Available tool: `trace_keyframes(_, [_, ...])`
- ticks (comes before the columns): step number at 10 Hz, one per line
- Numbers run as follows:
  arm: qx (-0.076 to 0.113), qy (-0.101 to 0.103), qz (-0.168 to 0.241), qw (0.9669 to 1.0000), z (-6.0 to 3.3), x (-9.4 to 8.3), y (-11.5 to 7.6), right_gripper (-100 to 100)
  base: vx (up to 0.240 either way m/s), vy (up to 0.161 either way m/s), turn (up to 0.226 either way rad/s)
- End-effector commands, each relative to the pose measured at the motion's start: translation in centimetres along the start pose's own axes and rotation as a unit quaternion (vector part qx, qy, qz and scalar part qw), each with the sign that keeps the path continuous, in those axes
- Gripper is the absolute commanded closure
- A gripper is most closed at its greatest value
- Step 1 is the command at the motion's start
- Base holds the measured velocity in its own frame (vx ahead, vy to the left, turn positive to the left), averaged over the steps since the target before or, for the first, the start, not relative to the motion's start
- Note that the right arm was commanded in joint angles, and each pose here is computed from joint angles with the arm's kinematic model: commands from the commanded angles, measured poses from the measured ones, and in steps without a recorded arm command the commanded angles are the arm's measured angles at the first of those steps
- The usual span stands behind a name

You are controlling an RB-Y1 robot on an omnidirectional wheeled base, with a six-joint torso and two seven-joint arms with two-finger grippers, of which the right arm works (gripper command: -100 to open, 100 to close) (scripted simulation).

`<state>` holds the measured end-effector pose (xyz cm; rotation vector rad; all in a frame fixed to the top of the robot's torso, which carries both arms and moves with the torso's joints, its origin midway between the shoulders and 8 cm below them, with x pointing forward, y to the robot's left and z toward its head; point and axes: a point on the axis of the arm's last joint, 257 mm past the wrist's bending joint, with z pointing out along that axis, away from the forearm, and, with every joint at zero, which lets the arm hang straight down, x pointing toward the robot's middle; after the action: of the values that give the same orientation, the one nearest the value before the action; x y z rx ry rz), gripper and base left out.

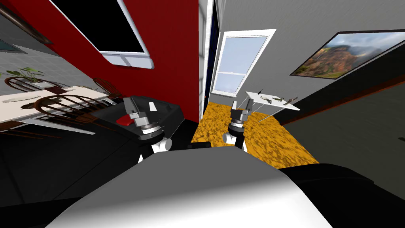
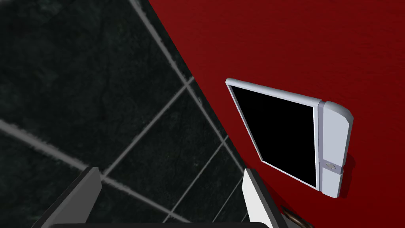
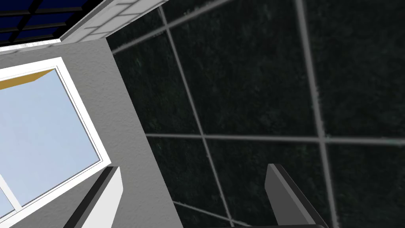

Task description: Push the door open

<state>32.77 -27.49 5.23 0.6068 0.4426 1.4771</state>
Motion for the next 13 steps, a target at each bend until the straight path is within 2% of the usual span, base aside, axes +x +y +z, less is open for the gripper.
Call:
trace_keyframes(1, [0.009,0.011,-0.019,0.9997,-0.29,0.3,-1.1,-100,0.053,-0.05,0.124])
trace_keyframes(4, [0.024,0.027,-0.051,0.998,-0.84,0.7,-2.8,-100,0.116,-0.092,0.12])
trace_keyframes(8, [0.047,0.053,-0.105,0.9919,-1.9,1.2,-5.8,-100,0.121,-0.114,0.138])
trace_keyframes(12, [0.069,0.081,-0.161,0.9813,-3.16,1.6,-8.9,-100,0.104,-0.107,0.135])
trace_keyframes(13, [0.076,0.091,-0.182,0.9762,-3.68,1.8,-10.0,-100,0.101,-0.134,0.199])
